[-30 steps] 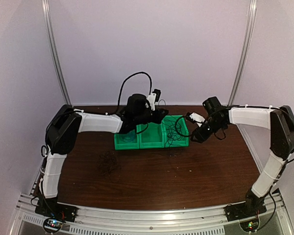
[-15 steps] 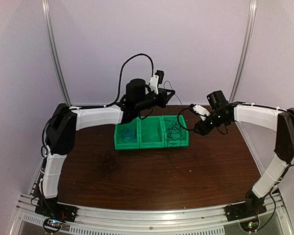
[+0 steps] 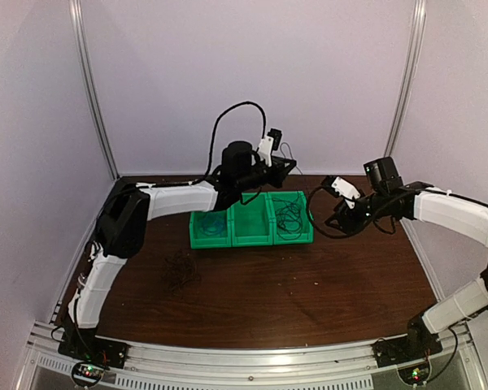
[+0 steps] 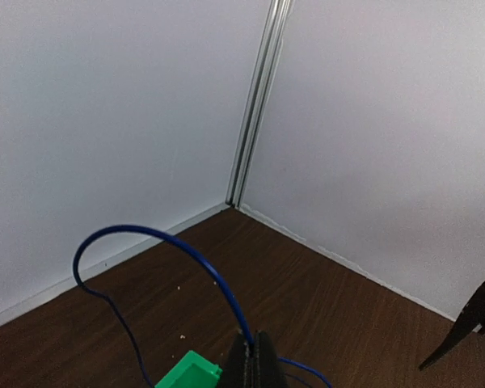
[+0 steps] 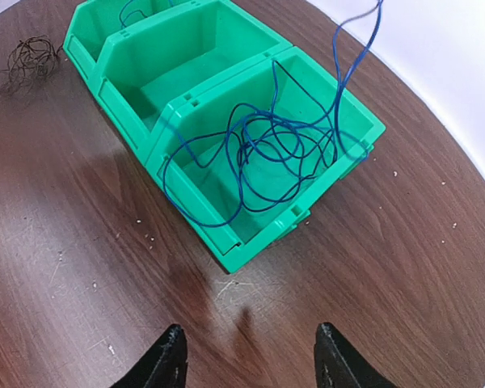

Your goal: Untangle the cables

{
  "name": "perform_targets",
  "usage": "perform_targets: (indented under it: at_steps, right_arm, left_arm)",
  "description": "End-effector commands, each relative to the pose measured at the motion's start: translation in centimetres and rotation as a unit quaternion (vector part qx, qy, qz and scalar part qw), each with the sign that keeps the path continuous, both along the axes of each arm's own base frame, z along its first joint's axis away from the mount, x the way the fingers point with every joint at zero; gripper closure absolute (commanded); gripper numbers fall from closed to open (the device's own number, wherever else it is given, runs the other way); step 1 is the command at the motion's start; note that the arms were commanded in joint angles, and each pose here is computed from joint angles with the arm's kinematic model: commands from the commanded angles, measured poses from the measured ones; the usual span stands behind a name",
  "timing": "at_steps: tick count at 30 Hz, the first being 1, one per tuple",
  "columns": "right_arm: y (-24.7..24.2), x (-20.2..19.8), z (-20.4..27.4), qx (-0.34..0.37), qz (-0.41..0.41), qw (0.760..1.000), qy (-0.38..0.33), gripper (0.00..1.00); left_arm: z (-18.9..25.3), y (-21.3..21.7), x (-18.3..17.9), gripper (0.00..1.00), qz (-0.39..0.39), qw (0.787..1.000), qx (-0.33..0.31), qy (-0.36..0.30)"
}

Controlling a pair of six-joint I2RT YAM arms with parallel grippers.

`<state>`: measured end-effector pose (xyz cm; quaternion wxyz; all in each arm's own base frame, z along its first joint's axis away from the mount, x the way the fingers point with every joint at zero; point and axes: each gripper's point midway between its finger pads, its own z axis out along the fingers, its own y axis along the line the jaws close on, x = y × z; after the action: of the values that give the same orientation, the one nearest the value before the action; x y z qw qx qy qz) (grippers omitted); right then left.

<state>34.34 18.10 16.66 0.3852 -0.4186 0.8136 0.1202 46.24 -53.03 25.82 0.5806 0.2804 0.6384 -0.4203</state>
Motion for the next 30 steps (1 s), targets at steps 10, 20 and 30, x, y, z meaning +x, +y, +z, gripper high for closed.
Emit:
perform_targets:
  at_steps: [10, 20, 30]
  right_arm:
    - [-0.3, -0.8, 1.8, 0.032, -0.009, 0.998, -0.050, 0.46]
    - [-0.5, -0.4, 1.2, 0.044, -0.019, 0.998, -0.042, 0.46]
    - [-0.6, -0.8, 0.2, 0.037, -0.015, 0.999, -0.035, 0.45]
  left_arm:
    - [-9.9, -0.6, -2.2, 1.00, -0.001, 0.987, 0.082, 0.136]
    - [-15.1, -1.3, -2.1, 1.00, 0.017, 0.956, 0.142, 0.255]
    - [-17.6, -1.0, -2.5, 1.00, 0.032, 0.938, 0.159, 0.307]
